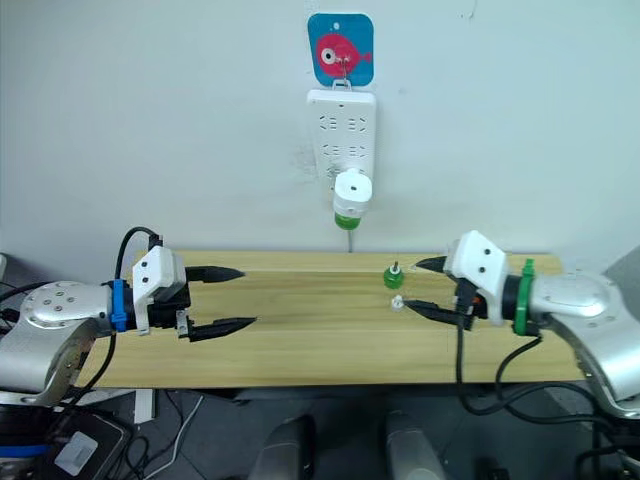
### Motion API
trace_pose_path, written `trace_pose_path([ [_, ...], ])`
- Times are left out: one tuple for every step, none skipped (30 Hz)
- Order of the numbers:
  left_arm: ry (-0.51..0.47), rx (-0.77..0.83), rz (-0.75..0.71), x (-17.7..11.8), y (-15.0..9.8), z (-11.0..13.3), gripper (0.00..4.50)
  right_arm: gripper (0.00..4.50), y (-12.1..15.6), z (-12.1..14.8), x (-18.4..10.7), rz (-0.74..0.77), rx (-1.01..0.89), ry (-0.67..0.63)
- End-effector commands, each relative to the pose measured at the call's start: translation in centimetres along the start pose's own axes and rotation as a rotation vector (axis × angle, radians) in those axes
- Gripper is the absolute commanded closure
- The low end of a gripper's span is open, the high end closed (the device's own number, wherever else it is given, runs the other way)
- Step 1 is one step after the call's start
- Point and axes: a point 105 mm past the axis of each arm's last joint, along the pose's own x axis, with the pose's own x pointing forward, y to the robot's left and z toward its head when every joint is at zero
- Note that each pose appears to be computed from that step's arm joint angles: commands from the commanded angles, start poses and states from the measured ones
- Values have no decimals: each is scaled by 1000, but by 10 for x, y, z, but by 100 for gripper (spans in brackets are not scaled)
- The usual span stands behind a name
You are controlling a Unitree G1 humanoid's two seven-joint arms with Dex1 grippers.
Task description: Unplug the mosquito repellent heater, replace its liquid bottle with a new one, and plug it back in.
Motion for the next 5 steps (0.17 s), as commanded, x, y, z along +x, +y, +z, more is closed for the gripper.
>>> trace_pose_path([
  [65,74,65,-8,3,-2,0,2,-3,0,-21,25,-66,49],
  [72,74,70,-9,3,-4,0,2,-5,1,-24,21,-62,50],
  [55,68,68,-9,3,-4,0,2,-7,1,-25,19,-54,50],
  [48,63,74,-8,5,-4,0,2,-8,0,-26,16,-52,56],
  [31,57,74,-7,5,-3,0,2,-9,-2,-26,16,-52,62],
])
